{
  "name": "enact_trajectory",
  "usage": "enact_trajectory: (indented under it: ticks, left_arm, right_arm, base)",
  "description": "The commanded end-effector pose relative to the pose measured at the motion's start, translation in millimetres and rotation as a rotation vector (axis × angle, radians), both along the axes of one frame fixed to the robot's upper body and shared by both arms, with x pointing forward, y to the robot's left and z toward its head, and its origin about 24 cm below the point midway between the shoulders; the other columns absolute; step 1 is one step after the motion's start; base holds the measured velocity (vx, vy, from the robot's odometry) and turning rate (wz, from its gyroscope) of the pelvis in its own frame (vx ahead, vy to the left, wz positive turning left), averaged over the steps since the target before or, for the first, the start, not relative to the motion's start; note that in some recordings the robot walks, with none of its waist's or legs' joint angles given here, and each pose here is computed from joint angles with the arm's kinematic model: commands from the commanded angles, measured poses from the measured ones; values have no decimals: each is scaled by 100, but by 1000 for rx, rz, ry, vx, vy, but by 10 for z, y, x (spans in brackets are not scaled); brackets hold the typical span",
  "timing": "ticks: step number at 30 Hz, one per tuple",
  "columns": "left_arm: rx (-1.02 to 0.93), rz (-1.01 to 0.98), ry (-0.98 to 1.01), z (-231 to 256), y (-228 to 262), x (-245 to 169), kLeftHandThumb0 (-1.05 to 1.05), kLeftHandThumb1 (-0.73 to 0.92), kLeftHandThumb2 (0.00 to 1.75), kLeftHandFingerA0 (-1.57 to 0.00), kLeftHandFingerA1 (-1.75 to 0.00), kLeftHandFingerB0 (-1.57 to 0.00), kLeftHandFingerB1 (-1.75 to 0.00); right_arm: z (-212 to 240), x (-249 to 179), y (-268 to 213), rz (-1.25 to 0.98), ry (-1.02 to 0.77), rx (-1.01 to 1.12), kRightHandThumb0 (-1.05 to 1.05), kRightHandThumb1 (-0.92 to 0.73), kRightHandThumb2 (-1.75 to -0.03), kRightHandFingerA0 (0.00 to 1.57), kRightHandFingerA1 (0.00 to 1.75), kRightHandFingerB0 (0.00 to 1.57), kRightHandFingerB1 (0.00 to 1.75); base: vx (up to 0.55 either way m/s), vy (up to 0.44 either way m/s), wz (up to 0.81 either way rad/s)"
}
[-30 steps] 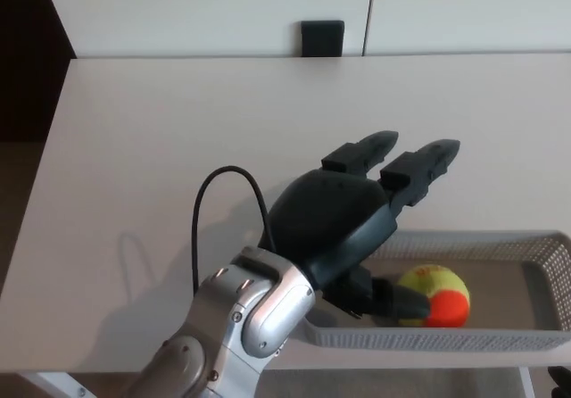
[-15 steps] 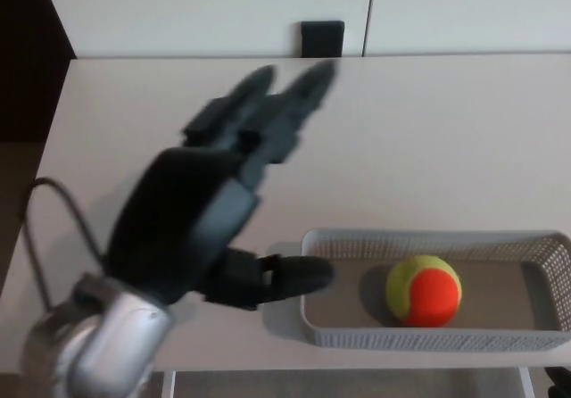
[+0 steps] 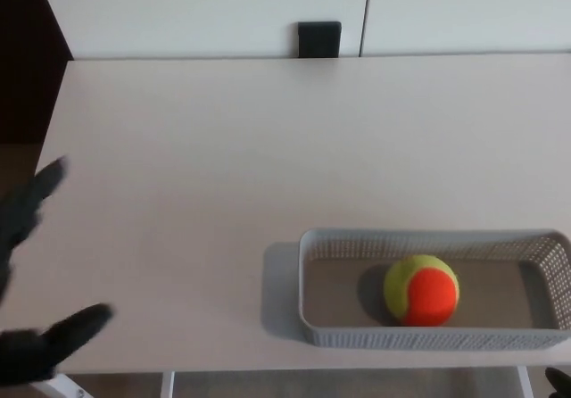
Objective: The robot walk towards a table in front and uses its left hand to pickup a tennis ball on the left side and put it in a container on the right hand side
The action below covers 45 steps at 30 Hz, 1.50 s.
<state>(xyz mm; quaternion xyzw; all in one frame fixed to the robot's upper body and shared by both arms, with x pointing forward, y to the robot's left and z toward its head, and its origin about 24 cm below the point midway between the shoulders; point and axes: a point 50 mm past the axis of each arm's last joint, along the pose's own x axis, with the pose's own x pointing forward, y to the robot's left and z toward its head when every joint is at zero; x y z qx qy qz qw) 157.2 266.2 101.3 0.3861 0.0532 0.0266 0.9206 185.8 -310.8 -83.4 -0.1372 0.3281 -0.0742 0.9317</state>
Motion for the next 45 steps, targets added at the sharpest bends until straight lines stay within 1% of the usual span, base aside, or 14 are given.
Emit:
enact_trajectory:
  ticks: [1,15,16,17,21,28,29,30,33,34,35,38,42,45]
  left_arm:
    - [-228,595,-195,-232,1487,-1358,-59,57,59,-12,-29,-15,-27]
    - [-464,1182,224,-1374,1662,-2005,-73,61,98,-4,-40,-3,-30]
    - [-524,1242,245,-1477,1593,-2103,-35,52,107,0,-49,0,-49]
    - [-537,1266,279,-1534,1548,-2157,-73,64,98,-4,-42,-1,-30]
    - [-555,1263,327,-1584,1512,-2201,-72,61,98,-3,-39,-3,-28]
    - [-544,1030,624,-1734,1394,-2069,-78,63,96,0,-12,-1,-18]
    - [-499,853,691,-1779,1322,-1864,-68,68,62,-6,-22,-9,-23]
    - [-485,734,733,-1820,1250,-1711,-68,47,82,-6,-30,-7,-29]
    - [-468,573,799,-1857,1165,-1551,-68,48,86,0,-23,-4,-26]
    - [-458,510,829,-1890,1101,-1456,-65,58,58,-5,-31,-10,-27]
    - [-443,438,848,-1926,1016,-1357,-62,55,59,-10,-31,-14,-26]
    - [-423,305,858,-1943,898,-1096,-73,44,76,-4,-41,-3,-28]
    - [-544,300,797,-1947,808,-854,-57,53,57,-5,-30,-5,-24]
    - [-734,353,734,-1988,693,-732,-59,40,77,-1,-25,-4,-20]
  right_arm:
    - [-109,-299,-107,-38,82,-29,-54,-45,-55,89,60,65,42]
    - [-200,-564,-138,-39,147,-24,-51,-45,-55,88,60,65,41]
    - [-219,-629,-163,-31,189,-31,-55,-45,-56,85,60,63,41]
    - [-235,-680,-178,-20,220,-36,-56,-46,-55,86,62,60,42]
    - [-256,-740,-190,-4,260,-33,-57,-45,-55,84,62,59,43]
    - [-301,-856,-225,-14,341,13,-60,-32,-75,72,70,50,55]
    - [-287,-934,-297,-51,356,55,-55,-43,-55,78,58,55,39]
    - [-261,-989,-357,-88,337,96,-60,-33,-75,76,67,49,52]
    - [-225,-1052,-424,-144,293,118,-59,-46,-55,81,56,55,42]
    - [-197,-1108,-468,-192,262,122,-59,-46,-55,76,61,50,46]
    - [-162,-1183,-528,-243,226,128,-63,-37,-77,68,66,42,52]
    - [-126,-1262,-605,-340,167,114,-68,-37,-76,66,71,44,53]
    - [-92,-1326,-666,-450,94,143,-60,-42,-53,62,66,42,46]
    - [-53,-1368,-720,-578,-9,144,-62,-43,-53,43,62,26,41]
  base:
    - [0,0,0]
    - [0,0,0]
    - [0,0,0]
    - [0,0,0]
    - [0,0,0]
    - [0,0,0]
    - [0,0,0]
    - [0,0,0]
    - [0,0,0]
    - [0,0,0]
    - [0,0,0]
    - [0,0,0]
    - [0,0,0]
    - [0,0,0]
